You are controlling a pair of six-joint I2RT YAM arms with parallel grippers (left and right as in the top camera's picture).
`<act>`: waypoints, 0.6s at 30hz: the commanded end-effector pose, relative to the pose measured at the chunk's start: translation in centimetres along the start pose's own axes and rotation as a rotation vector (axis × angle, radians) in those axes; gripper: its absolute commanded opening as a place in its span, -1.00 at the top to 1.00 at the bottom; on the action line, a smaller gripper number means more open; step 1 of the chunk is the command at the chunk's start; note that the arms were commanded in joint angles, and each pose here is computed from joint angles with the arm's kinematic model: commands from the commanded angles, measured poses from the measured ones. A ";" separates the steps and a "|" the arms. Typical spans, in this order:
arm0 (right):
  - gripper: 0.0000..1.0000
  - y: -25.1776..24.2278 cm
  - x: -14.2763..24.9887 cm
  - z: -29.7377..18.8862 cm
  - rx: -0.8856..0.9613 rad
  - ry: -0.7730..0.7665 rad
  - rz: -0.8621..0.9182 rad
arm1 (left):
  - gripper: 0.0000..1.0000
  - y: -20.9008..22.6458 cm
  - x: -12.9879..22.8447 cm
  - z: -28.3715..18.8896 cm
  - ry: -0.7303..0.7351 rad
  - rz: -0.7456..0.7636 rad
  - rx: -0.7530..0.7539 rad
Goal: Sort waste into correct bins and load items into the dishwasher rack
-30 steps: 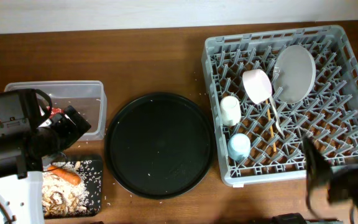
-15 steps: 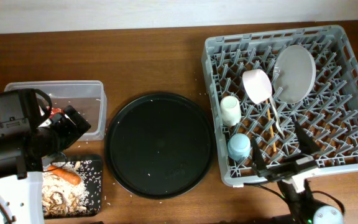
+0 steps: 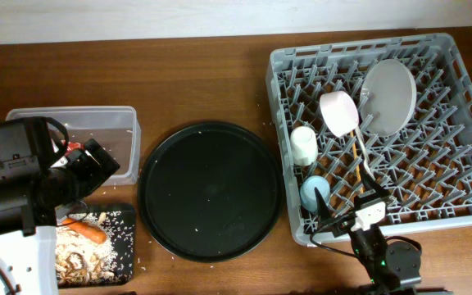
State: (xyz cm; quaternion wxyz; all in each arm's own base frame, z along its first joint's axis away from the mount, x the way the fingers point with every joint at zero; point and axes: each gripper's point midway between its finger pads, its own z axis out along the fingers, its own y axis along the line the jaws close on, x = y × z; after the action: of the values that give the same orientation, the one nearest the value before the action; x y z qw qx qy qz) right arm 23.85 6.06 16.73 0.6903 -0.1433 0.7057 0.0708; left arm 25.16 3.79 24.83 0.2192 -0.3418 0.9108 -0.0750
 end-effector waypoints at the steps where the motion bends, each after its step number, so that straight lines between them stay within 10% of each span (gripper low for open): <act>1: -0.97 -2.5 0.2 -0.2 0.150 -0.001 0.104 | -0.98 0.0 -0.4 -0.5 -0.022 0.010 0.002; 18: -0.97 -3.1 1.5 -0.4 0.191 0.043 0.187 | -0.98 0.0 -0.4 -0.5 -0.022 0.010 0.002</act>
State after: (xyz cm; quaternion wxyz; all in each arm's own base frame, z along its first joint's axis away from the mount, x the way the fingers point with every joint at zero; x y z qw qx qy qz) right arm 24.47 2.83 15.76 0.6768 -0.0146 0.7335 0.0615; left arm 25.16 3.79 24.83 0.2192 -0.3418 0.9108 -0.0750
